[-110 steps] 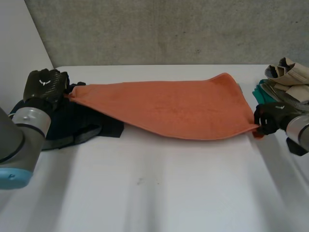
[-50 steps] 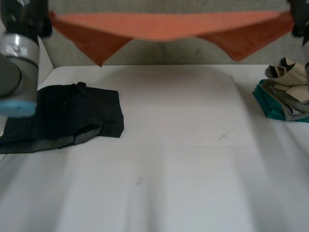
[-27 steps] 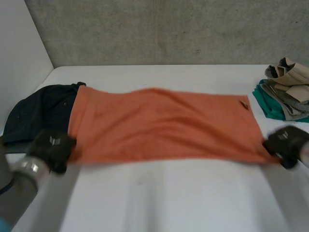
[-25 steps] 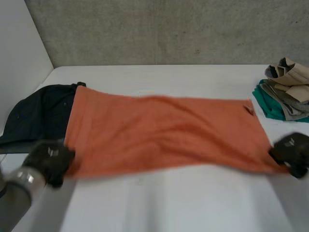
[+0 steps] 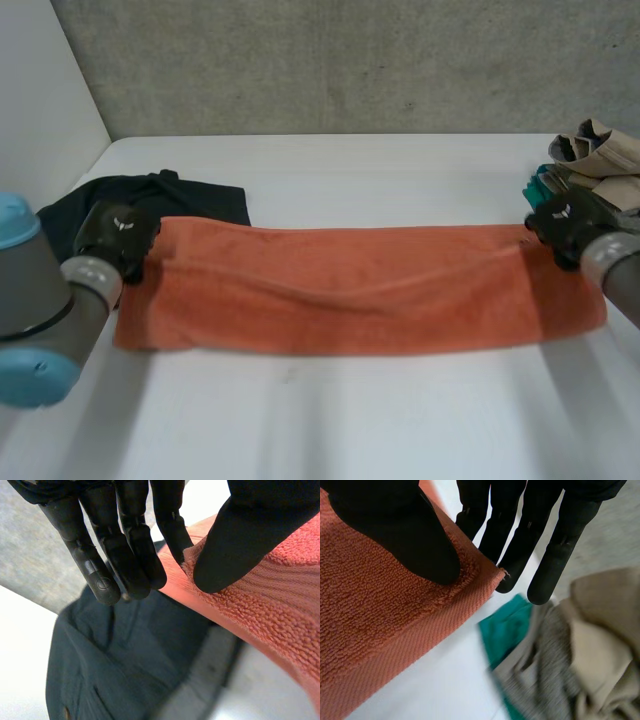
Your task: Fold the laundry.
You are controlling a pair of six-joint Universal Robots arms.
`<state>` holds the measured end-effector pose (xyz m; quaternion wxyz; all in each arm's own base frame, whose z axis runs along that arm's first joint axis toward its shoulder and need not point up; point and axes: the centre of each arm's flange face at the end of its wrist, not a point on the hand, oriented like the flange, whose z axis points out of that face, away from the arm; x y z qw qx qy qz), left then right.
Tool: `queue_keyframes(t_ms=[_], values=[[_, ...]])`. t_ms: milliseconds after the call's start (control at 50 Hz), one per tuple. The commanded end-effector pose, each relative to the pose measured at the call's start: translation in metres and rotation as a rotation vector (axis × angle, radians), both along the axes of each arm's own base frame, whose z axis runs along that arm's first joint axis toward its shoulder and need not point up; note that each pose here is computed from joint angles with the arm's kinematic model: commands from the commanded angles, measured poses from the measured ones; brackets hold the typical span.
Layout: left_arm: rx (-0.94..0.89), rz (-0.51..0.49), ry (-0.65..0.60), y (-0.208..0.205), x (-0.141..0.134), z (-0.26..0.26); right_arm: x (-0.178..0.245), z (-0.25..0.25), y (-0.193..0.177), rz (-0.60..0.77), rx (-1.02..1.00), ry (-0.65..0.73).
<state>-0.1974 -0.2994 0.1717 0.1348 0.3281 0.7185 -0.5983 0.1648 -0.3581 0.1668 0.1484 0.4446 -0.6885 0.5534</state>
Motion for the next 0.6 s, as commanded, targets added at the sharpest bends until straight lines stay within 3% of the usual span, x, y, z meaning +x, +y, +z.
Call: queue_keyframes(t_ms=[20,160,280,400,540,600], values=[[-0.115,0.002,0.021,-0.065,-0.018,-0.008,0.030,-0.012,-0.051,-0.008,-0.204,-0.009],[-0.191,0.062,0.023,-0.116,-0.029,-0.015,0.037,-0.027,-0.095,-0.075,-0.313,0.007],[-0.214,0.010,0.042,-0.123,-0.051,-0.018,0.050,-0.034,-0.108,-0.102,-0.346,0.004],[-0.192,-0.079,0.063,-0.101,-0.078,-0.020,0.072,-0.026,-0.078,-0.059,-0.284,-0.055],[-0.198,-0.076,0.156,-0.069,-0.069,0.022,0.064,0.049,-0.026,0.008,-0.203,-0.344],[-0.180,-0.070,0.226,-0.042,-0.059,0.038,0.049,0.056,-0.010,0.022,-0.098,-0.386]])
